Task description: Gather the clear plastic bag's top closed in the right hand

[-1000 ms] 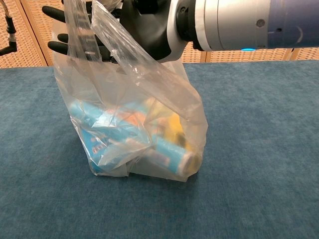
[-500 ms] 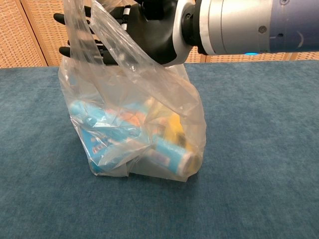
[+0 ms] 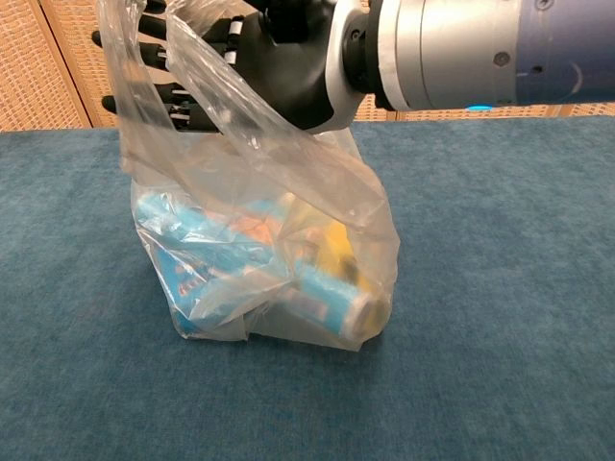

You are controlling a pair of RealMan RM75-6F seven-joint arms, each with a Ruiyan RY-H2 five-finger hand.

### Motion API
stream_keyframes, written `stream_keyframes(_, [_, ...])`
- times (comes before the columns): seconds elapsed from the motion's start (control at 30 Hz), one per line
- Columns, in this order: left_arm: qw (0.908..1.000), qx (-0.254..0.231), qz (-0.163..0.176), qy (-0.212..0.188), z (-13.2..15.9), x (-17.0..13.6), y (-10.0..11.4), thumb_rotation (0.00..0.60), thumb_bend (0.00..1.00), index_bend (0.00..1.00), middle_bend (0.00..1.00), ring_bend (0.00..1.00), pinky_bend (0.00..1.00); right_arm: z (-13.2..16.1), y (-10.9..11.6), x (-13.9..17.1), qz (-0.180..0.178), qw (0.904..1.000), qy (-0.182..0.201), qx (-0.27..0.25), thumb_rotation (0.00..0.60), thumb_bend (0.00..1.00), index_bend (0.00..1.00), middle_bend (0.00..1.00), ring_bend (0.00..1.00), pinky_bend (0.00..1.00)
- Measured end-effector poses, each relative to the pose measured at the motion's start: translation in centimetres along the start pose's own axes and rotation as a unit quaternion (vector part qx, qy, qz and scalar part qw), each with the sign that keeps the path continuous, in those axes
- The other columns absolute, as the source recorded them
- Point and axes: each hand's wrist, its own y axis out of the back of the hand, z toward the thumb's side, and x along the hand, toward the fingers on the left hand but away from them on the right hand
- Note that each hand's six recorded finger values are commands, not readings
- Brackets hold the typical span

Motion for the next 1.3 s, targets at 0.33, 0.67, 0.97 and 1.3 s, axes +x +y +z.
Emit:
stream_keyframes(0.33, [0.9998,-0.012,0.017,-0.001,0.3,0.8,-0.3,0.6,0.04,0.0,0.0,0.0,0.0,0.1,-1.3,0.1,0.017,0.9998,-0.004,-0.008,0.6,0.27,0.12,0.25,0.14,0.3])
stream_keyframes(0.67, [0.9997,0.005,-0.012,0.02,-0.8,0.5,-0.5,0.6,0.04,0.0,0.0,0.0,0.0,0.7,-0.9,0.3,0.014,0.9998,0.0,-0.013,0.6,0.28,0.12,0.24,0.16,0.33])
stream_keyframes(0.97, [0.9991,0.015,-0.026,0.031,-2.5,-0.3,0.2,0.6,0.04,0.0,0.0,0.0,0.0,0.9,-0.3,0.5,0.009,0.9998,-0.001,-0.015,0.6,0.28,0.12,0.24,0.16,0.33])
stream_keyframes(1.3, [0.9982,0.027,-0.031,0.044,-4.3,-1.1,0.4,0.6,0.04,0.0,0.0,0.0,0.0,1.4,-0.2,0.6,0.009,0.9998,0.004,-0.018,0.6,0.28,0.12,0.24,0.16,0.33])
